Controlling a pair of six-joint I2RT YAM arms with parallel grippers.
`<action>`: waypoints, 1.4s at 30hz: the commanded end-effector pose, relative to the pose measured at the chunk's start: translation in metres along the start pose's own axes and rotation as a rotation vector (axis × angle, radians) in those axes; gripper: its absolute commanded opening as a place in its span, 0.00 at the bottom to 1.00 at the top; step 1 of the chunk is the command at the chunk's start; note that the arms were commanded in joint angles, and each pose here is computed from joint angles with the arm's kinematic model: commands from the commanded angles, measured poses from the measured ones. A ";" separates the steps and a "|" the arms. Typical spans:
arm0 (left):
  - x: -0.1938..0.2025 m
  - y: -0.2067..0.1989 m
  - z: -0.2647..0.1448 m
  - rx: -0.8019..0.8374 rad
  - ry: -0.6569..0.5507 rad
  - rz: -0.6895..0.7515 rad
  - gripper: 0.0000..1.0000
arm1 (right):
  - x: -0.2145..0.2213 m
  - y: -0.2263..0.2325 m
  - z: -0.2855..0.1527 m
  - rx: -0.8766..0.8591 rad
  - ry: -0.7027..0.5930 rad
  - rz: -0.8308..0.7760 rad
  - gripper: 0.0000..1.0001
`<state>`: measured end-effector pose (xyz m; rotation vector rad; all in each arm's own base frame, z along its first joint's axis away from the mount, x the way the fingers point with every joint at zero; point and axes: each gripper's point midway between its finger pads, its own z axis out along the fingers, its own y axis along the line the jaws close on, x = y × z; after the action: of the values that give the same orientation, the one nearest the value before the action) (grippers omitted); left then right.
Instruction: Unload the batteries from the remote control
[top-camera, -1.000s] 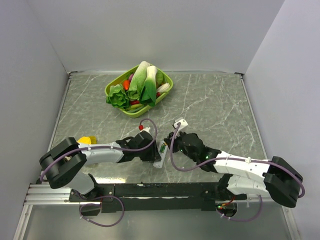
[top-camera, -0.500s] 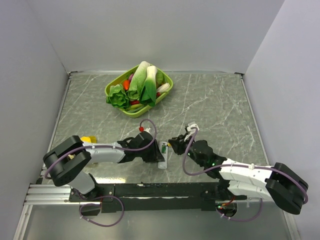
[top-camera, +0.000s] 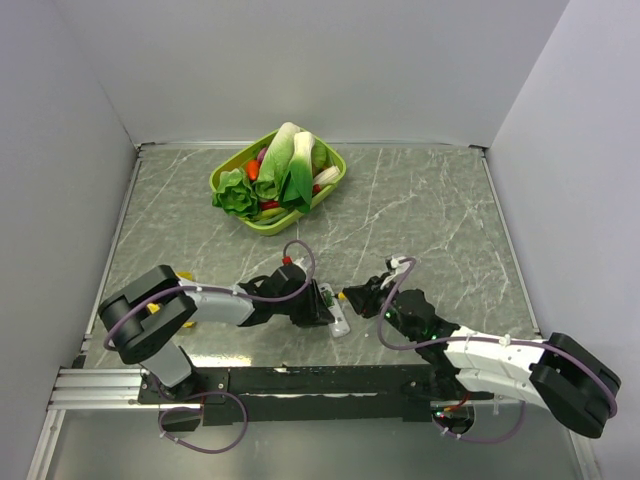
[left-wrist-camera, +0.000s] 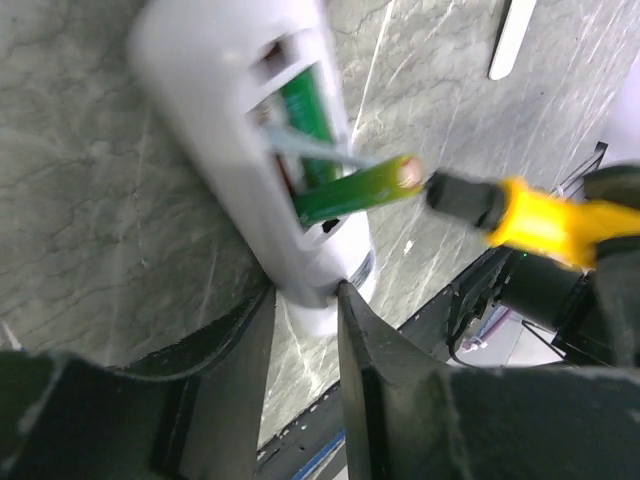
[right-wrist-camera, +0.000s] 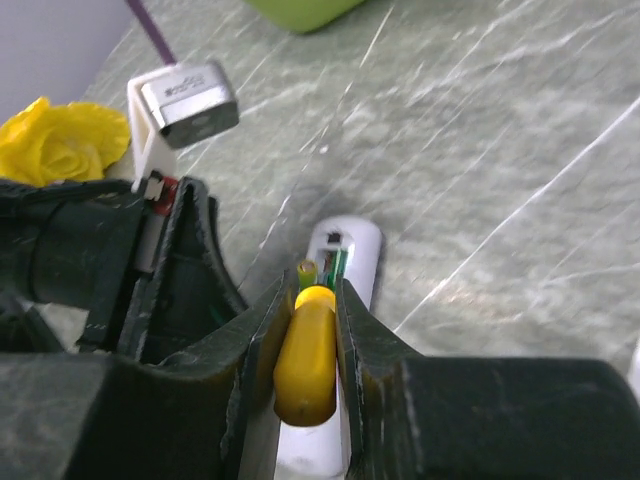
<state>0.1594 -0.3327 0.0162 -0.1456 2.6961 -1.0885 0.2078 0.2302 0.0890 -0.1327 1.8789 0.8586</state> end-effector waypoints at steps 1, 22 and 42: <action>0.028 0.136 -0.010 -0.471 0.036 0.038 0.01 | 0.047 -0.005 -0.013 0.000 0.185 0.046 0.00; -0.019 0.047 -0.049 -0.221 -0.122 0.080 0.44 | 0.000 0.005 -0.013 -0.027 0.129 -0.042 0.00; -0.084 -0.014 -0.029 -0.114 -0.158 0.157 0.61 | -0.010 0.029 -0.003 -0.111 0.141 -0.040 0.00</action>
<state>0.2290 -0.2988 0.0608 -0.0726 2.5750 -0.8210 0.1961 0.2337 0.0896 -0.2735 2.0031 0.8783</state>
